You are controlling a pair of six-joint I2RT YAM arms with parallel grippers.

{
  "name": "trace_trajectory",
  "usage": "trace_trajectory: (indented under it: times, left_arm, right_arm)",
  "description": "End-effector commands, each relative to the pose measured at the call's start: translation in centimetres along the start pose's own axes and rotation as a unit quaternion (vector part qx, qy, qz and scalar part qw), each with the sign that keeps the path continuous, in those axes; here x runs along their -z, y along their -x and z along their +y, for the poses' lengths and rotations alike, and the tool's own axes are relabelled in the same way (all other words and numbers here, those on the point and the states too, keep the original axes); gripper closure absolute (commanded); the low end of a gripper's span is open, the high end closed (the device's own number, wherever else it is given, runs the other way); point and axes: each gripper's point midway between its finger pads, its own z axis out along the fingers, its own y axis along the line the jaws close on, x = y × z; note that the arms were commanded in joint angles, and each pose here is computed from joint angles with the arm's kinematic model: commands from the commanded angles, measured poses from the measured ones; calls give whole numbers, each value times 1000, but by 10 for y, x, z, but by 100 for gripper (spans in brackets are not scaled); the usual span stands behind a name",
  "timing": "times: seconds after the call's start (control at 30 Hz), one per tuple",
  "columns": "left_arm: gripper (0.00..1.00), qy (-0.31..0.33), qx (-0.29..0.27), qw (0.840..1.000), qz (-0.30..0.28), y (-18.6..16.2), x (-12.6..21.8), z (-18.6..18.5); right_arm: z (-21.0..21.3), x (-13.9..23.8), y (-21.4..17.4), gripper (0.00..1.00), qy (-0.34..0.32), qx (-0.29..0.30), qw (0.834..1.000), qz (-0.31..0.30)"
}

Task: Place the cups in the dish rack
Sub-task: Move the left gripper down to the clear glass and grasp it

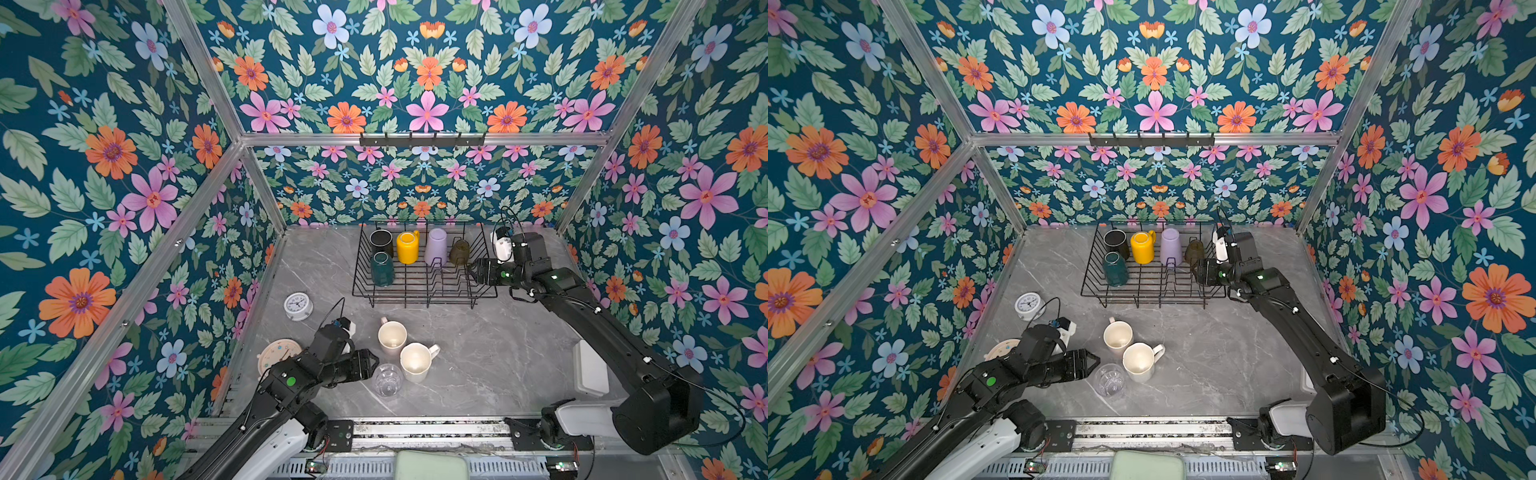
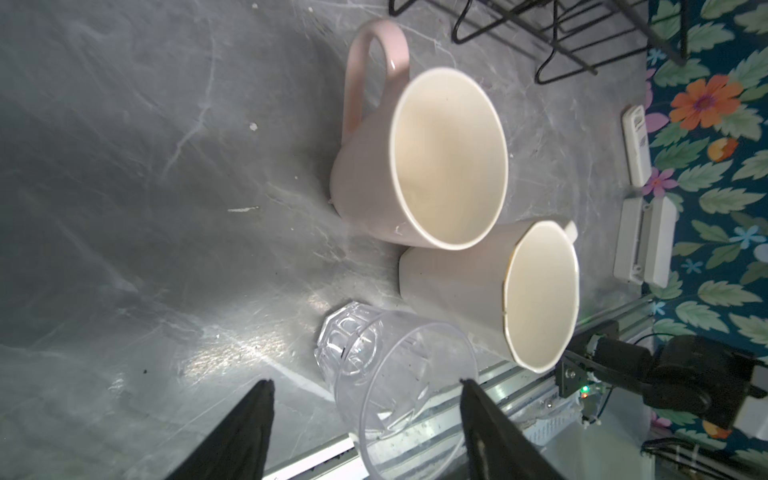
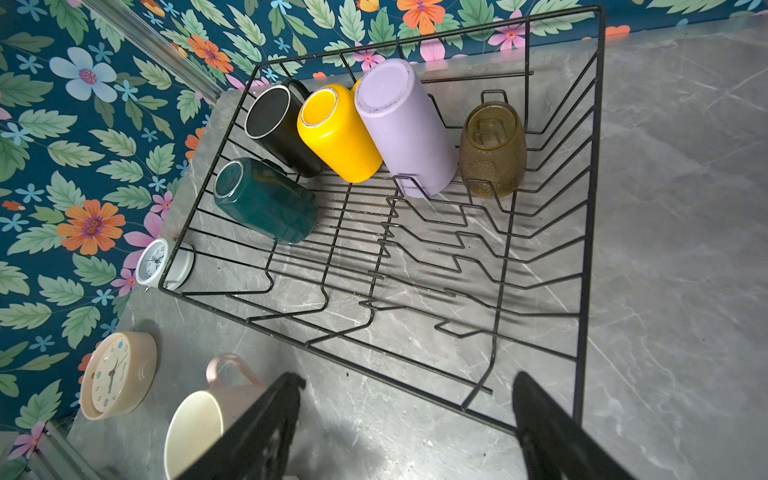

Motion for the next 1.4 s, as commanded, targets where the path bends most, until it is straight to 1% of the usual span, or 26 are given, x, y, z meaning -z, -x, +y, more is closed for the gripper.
trace_trajectory:
  times: [0.0,0.2,0.4,0.6,0.67,0.83,0.9,1.13,1.2,1.33,1.37]
  left_arm:
    - [29,10,-11,1000,-1,-1,-8,-5]
    - [30,51,-38,998,22,-18,-21,-5]
    - [38,95,-53,993,39,-31,-27,3]
    - [47,139,-73,986,54,-36,-33,9]
    - [51,144,-75,985,56,-37,-34,9]
    - [66,147,-73,985,52,-36,-31,10]
    - [68,143,-70,986,53,-37,-30,10]
    - [86,141,-70,986,59,-41,-30,11]
    - [87,143,-70,985,60,-41,-31,12]
    - [100,145,-71,985,58,-40,-29,11]
    - [100,156,-73,983,60,-40,-24,16]
  right_arm:
    - [1,2,1,20,0,-4,1000,-8]
    - [2,7,-7,20,3,-4,1000,-3]
    - [3,9,-13,20,12,-8,1000,-3]
    - [2,9,-19,20,14,-12,1000,0]
    - [2,9,-21,20,15,-13,1000,1]
    - [2,10,-24,20,17,-13,1000,3]
    - [2,10,-26,20,18,-14,1000,4]
    - [4,11,-28,20,25,-18,1000,4]
    - [5,12,-28,20,27,-19,999,2]
    - [5,14,-28,20,28,-19,999,1]
    - [5,14,-29,20,29,-19,999,2]
